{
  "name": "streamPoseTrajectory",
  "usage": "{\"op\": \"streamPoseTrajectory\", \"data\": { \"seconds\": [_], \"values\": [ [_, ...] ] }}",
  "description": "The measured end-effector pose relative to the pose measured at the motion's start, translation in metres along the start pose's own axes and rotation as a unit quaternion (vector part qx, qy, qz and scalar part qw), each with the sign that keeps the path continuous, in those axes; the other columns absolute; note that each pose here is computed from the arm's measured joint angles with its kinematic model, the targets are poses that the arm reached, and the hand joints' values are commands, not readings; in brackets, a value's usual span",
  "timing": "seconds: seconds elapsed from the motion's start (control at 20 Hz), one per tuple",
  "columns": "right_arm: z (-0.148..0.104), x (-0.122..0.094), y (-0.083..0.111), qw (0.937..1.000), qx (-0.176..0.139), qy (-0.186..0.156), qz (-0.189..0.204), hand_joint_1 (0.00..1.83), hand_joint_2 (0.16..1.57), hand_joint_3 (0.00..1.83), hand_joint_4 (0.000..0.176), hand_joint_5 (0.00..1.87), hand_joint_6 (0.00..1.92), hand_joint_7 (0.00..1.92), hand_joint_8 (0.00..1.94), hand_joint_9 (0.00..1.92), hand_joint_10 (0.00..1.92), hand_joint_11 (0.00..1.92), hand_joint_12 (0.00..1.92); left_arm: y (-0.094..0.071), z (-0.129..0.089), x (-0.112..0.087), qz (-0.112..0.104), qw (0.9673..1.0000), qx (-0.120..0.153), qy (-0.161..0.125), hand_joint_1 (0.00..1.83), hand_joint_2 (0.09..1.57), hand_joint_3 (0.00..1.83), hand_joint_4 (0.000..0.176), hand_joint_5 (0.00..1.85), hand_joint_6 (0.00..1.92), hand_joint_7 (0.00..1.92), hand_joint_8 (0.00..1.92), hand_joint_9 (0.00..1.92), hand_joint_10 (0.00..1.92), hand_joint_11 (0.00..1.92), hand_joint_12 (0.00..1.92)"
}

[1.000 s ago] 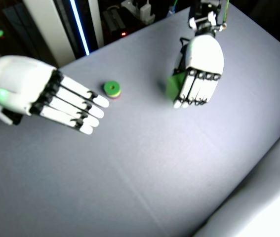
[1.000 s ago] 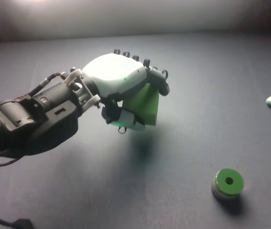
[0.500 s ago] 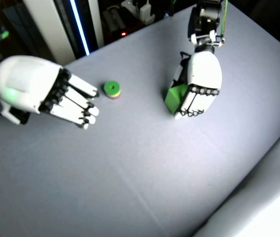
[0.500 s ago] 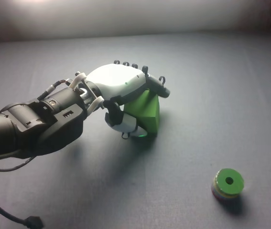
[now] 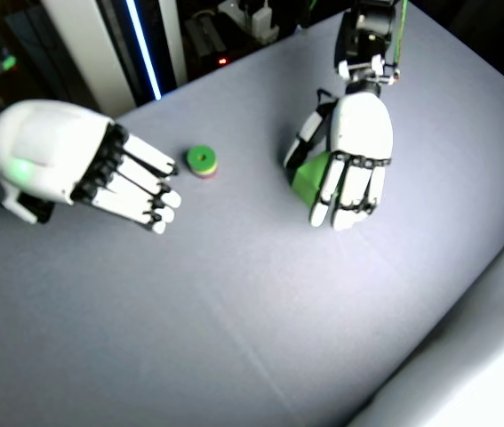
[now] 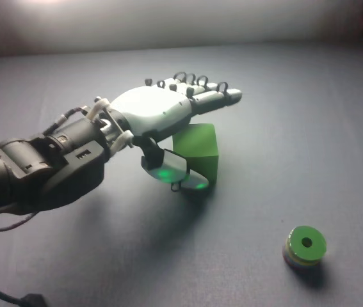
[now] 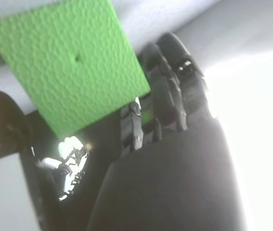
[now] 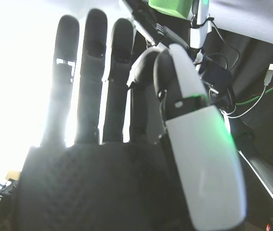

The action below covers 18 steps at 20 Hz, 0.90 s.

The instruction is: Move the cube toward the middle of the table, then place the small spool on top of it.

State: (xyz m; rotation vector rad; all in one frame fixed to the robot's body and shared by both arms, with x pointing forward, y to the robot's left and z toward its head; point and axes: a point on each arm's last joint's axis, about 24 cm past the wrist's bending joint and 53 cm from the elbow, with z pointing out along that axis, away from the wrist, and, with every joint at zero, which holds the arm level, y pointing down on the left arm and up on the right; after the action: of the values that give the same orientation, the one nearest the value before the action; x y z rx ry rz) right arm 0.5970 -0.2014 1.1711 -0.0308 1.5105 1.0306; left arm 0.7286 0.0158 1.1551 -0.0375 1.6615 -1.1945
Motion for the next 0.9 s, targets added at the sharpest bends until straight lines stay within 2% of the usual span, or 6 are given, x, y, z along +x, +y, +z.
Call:
{"op": "streamPoseTrajectory", "data": {
  "seconds": [0.1,0.25,0.4,0.5,0.8,0.9],
  "values": [
    [0.000,0.001,0.001,1.0000,-0.003,0.003,0.003,0.76,1.30,0.00,0.000,0.78,0.02,0.91,0.00,0.91,0.01,0.45,1.06,-0.005,-0.009,-0.006,-0.001,0.9999,0.011,-0.008,0.87,0.94,0.00,0.176,0.03,0.00,0.02,0.00,0.02,0.00,0.00,0.14],
    [0.006,0.007,0.010,0.9997,-0.018,0.018,0.002,0.72,1.28,0.00,0.000,0.73,0.00,0.85,0.00,0.89,0.00,0.48,1.04,-0.013,-0.044,-0.014,0.014,0.9993,0.029,-0.019,0.87,0.94,0.00,0.171,0.07,0.00,0.02,0.00,0.02,0.00,0.00,0.17],
    [0.014,0.018,0.026,0.9979,-0.045,0.047,-0.007,0.70,1.18,0.00,0.000,0.60,0.00,0.66,0.00,0.66,0.00,0.33,0.80,-0.002,-0.092,-0.032,0.026,0.9985,0.020,-0.045,0.56,0.90,0.00,0.176,0.07,0.00,0.00,0.00,0.00,0.00,0.00,0.08],
    [0.018,0.031,0.033,0.9951,-0.059,0.078,-0.012,0.70,1.14,0.00,0.000,0.50,0.00,0.56,0.00,0.65,0.00,0.33,0.92,0.012,-0.124,-0.042,0.023,0.9981,-0.002,-0.057,0.60,0.94,0.00,0.176,0.03,0.00,0.00,0.00,0.00,0.00,0.00,0.00],
    [0.025,0.063,0.042,0.9826,-0.077,0.163,-0.047,0.79,1.04,0.00,0.076,0.41,0.00,0.48,0.00,0.71,0.02,0.39,0.98,-0.003,-0.181,-0.046,0.021,0.9960,0.012,-0.086,0.75,0.94,0.00,0.131,0.03,0.01,0.00,0.00,0.00,0.00,0.08,0.03],
    [0.032,0.075,0.046,0.9770,-0.088,0.186,-0.055,0.89,0.99,0.00,0.057,0.42,0.00,0.49,0.00,0.72,0.01,0.38,0.98,-0.003,-0.197,-0.052,0.022,0.9949,0.006,-0.098,0.74,0.93,0.00,0.155,0.04,0.01,0.00,0.00,0.01,0.00,0.14,0.07]
  ]
}}
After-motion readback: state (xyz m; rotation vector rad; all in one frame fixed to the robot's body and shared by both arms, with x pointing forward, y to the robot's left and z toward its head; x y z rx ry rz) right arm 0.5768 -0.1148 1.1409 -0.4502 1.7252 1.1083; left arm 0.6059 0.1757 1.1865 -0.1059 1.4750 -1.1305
